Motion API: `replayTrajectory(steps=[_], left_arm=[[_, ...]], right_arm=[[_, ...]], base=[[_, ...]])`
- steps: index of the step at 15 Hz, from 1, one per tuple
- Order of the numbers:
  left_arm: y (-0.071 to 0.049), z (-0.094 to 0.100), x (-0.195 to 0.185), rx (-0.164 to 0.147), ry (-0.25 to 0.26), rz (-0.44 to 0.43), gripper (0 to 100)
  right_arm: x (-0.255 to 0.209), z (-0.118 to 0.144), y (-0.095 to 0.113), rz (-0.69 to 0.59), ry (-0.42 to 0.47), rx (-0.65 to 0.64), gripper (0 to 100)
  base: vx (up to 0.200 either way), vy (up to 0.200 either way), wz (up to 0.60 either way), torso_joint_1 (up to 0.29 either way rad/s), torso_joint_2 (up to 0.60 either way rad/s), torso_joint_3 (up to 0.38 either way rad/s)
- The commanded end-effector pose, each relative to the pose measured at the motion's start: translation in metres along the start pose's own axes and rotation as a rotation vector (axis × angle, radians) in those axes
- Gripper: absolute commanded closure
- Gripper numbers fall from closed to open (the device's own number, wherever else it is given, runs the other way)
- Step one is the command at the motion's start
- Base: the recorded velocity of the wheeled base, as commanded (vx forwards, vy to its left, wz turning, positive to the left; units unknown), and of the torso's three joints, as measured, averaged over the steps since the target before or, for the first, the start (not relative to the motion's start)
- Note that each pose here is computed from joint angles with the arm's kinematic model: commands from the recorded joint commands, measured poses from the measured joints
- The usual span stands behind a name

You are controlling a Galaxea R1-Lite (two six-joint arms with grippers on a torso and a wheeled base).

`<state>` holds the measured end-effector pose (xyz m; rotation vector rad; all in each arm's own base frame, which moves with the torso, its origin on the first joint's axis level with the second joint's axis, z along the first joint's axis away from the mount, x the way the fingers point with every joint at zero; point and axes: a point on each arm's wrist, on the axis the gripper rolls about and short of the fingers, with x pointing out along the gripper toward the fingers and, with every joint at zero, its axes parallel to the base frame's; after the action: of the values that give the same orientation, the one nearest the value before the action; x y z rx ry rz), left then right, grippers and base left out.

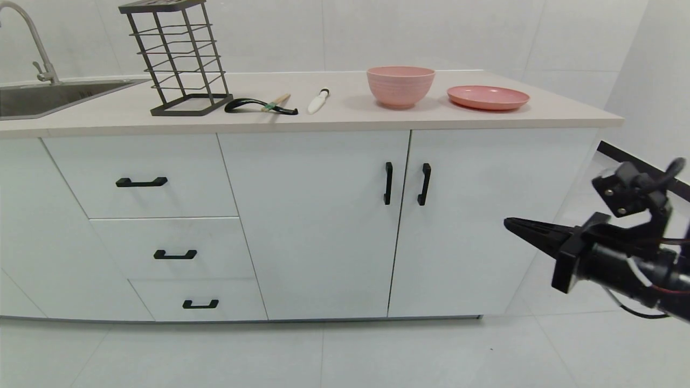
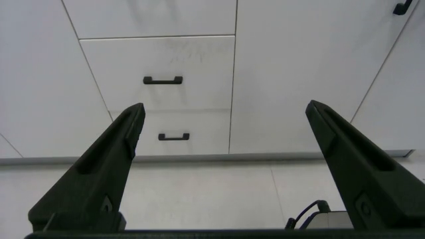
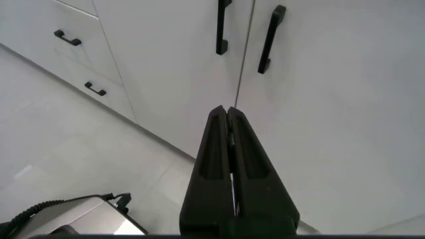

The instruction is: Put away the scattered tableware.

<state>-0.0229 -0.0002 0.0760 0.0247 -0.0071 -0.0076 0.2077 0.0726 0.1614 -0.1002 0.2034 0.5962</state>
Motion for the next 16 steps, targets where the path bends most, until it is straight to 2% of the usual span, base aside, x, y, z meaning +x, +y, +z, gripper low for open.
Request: replayTrajectory(steps=[1, 2, 8, 9, 13, 14, 16], left_arm=[[0.000, 0.000, 0.000, 0.000, 0.001, 0.000, 0], [0.000, 0.000, 0.000, 0.000, 0.001, 0.000, 0], [0.000, 0.000, 0.000, 0.000, 0.001, -0.002, 0], [0.000, 0.000, 0.000, 0.001, 0.001, -0.002, 0], [-0.001, 0.000, 0.000, -0.002, 0.000, -0.023, 0], [-0.001, 0.000, 0.000, -0.009, 0.001, -0.061, 0], [-0.002, 0.001, 0.000, -0.003, -0.007, -0.078, 0]], right_arm=[[0.043, -0.014, -0.008, 0.021, 0.078, 0.014, 100], [0.050, -0.015, -0.009, 0.021, 0.084, 0.011, 0], [0.097, -0.025, -0.021, 0.050, 0.058, 0.009, 0], [0.108, -0.030, -0.022, 0.107, 0.039, 0.005, 0], [0.131, -0.035, -0.031, 0.185, -0.012, -0.010, 0], [0.133, -0.035, -0.033, 0.186, -0.022, -0.014, 0], [0.132, -0.034, -0.033, 0.186, -0.025, -0.015, 0]], base=[[0.000, 0.000, 0.00, 0.000, 0.00, 0.000], [0.000, 0.000, 0.00, 0.000, 0.00, 0.000], [0.000, 0.000, 0.00, 0.000, 0.00, 0.000], [0.000, 0.000, 0.00, 0.000, 0.00, 0.000], [0.000, 0.000, 0.00, 0.000, 0.00, 0.000], [0.000, 0.000, 0.00, 0.000, 0.00, 0.000], [0.000, 0.000, 0.00, 0.000, 0.00, 0.000]])
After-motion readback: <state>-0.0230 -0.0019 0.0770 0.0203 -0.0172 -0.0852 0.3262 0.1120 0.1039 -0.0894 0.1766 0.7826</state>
